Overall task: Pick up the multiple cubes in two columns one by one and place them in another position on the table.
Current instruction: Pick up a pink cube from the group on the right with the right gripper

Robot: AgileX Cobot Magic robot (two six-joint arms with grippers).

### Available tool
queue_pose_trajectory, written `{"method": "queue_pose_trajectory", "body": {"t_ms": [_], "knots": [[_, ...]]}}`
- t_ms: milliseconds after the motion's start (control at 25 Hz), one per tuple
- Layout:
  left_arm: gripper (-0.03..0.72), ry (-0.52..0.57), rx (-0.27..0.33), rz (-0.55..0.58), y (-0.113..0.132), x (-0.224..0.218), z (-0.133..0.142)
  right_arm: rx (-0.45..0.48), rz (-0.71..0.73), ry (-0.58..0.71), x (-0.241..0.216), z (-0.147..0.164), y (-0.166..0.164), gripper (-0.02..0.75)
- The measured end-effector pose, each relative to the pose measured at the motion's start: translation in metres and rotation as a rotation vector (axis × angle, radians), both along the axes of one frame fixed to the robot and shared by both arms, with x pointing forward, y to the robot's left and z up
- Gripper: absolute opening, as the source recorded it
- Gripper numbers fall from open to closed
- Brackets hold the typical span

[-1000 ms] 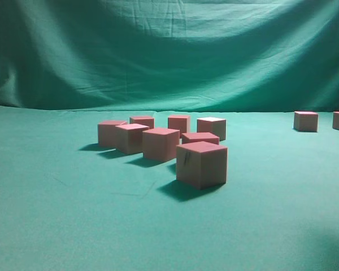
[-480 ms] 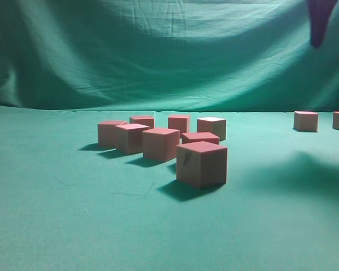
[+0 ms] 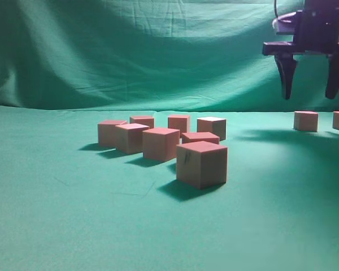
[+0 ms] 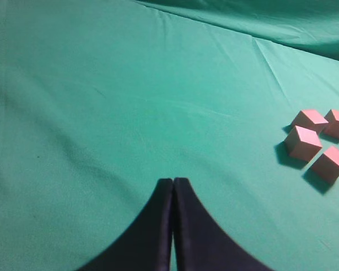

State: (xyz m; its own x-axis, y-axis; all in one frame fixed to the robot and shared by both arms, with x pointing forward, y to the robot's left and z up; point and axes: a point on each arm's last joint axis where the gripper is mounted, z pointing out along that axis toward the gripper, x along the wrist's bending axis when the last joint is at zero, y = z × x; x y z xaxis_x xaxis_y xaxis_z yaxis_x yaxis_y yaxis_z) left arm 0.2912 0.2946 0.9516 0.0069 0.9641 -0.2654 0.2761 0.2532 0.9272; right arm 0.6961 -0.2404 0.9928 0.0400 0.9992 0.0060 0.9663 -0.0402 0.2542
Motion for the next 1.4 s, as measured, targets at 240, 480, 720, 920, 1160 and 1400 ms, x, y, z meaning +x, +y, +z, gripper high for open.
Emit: {"method": "queue_pose_trajectory", "body": {"t_ms": [240, 480, 720, 920, 1160, 1400], "knots": [[0.000, 0.000, 0.000, 0.000, 0.000, 0.000, 0.000, 0.016, -0.023, 0.011, 0.017, -0.023, -0.002, 0.545], [0.000, 0.000, 0.000, 0.000, 0.000, 0.000, 0.000, 0.019, -0.026, 0.046, 0.022, -0.049, -0.001, 0.481], [0.000, 0.000, 0.000, 0.000, 0.000, 0.000, 0.000, 0.022, -0.027, 0.043, 0.023, -0.053, 0.000, 0.251], [0.000, 0.000, 0.000, 0.000, 0.000, 0.000, 0.000, 0.017, -0.029, 0.078, 0.022, -0.047, 0.000, 0.262], [0.000, 0.000, 0.000, 0.000, 0.000, 0.000, 0.000, 0.075, 0.007, -0.034, 0.026, 0.022, 0.005, 0.262], [0.000, 0.000, 0.000, 0.000, 0.000, 0.000, 0.000, 0.184, 0.154, -0.246, -0.018, 0.131, 0.037, 0.262]]}}
